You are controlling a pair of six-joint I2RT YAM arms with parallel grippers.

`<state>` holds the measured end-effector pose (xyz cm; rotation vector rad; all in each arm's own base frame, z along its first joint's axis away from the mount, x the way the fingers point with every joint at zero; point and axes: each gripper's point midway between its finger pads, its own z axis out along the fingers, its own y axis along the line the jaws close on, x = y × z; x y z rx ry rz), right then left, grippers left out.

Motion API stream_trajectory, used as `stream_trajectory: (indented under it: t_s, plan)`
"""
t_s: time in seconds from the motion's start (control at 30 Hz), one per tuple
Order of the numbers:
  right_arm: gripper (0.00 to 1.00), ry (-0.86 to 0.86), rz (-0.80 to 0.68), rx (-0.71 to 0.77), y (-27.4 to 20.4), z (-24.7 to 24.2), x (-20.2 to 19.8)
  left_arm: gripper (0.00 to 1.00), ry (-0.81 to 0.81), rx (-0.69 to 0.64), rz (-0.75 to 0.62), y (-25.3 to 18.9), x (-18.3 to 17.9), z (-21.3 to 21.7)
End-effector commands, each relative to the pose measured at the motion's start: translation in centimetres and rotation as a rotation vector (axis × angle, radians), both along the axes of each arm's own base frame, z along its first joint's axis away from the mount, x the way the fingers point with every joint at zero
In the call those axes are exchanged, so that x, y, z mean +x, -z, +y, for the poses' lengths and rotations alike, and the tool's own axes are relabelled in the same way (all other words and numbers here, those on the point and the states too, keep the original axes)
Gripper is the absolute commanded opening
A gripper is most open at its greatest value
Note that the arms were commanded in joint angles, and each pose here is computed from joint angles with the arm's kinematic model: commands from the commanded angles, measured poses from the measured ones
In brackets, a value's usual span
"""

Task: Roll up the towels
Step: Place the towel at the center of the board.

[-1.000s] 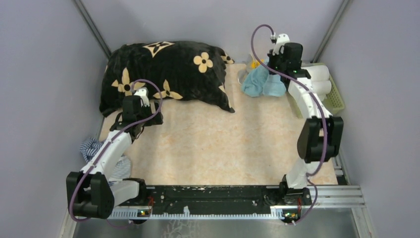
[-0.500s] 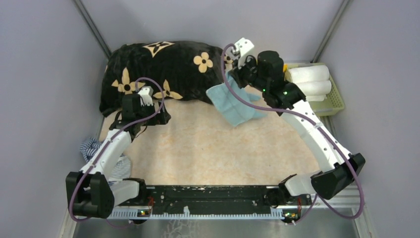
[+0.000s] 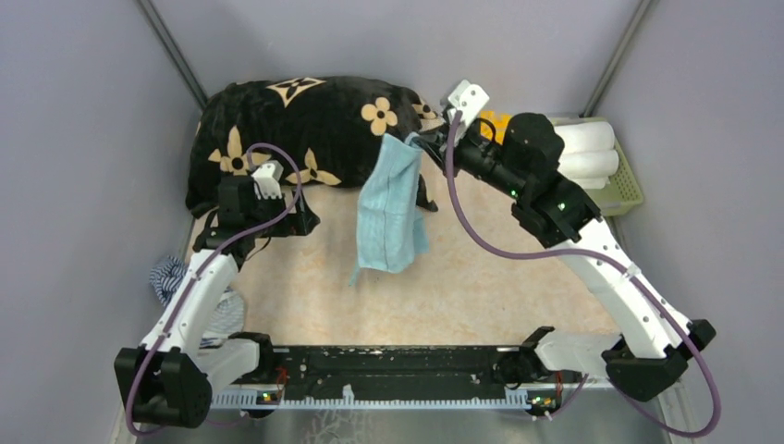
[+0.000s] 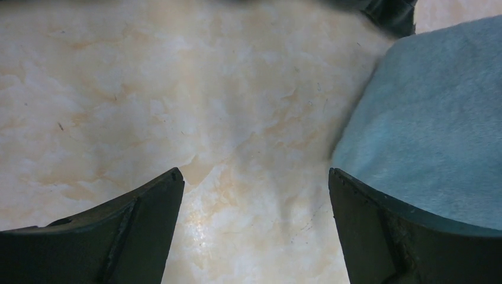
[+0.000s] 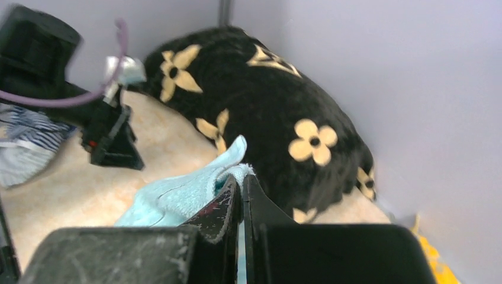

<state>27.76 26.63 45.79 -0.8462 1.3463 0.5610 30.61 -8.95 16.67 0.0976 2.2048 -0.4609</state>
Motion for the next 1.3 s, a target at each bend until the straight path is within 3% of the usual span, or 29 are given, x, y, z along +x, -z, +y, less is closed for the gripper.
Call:
stream_trajectory:
  t_s: [0.0, 0.1, 0.23, 0.43, 0.83, 1.0, 1.27]
  plan:
    - [0.00, 0.192, -0.002, -0.045, 2.9, -3.2, 1.7, 0.96, 0.060, -0.045, 0.009, -1.0, -1.2, -1.3]
    - [0.02, 0.395, 0.078, -0.131, 8.3, -6.7, 3.1, 0.94, 0.086, -0.074, 0.044, -0.1, -2.1, -2.3]
    - [0.16, 0.716, 0.165, -0.189, 13.2, -13.0, 3.8, 0.93, 0.120, -0.082, 0.100, 1.4, -3.5, -4.1]
    - [0.33, 0.945, 0.334, -0.186, 18.3, -18.3, 3.7, 0.92, 0.191, -0.041, 0.179, 3.7, -5.6, -7.5]
    - [0.62, 0.709, 0.581, -0.141, 23.0, -13.9, 0.8, 0.84, 0.254, 0.104, 0.339, 8.3, -11.5, -10.2]
    - [0.65, 0.649, 0.662, -0.144, 25.2, -12.7, -0.1, 0.74, 0.286, 0.257, 0.383, 10.6, -13.8, -11.1]
    - [0.65, 0.603, 0.707, -0.150, 26.5, -12.0, -0.9, 0.59, 0.337, 0.508, 0.382, 12.7, -14.5, -12.3]
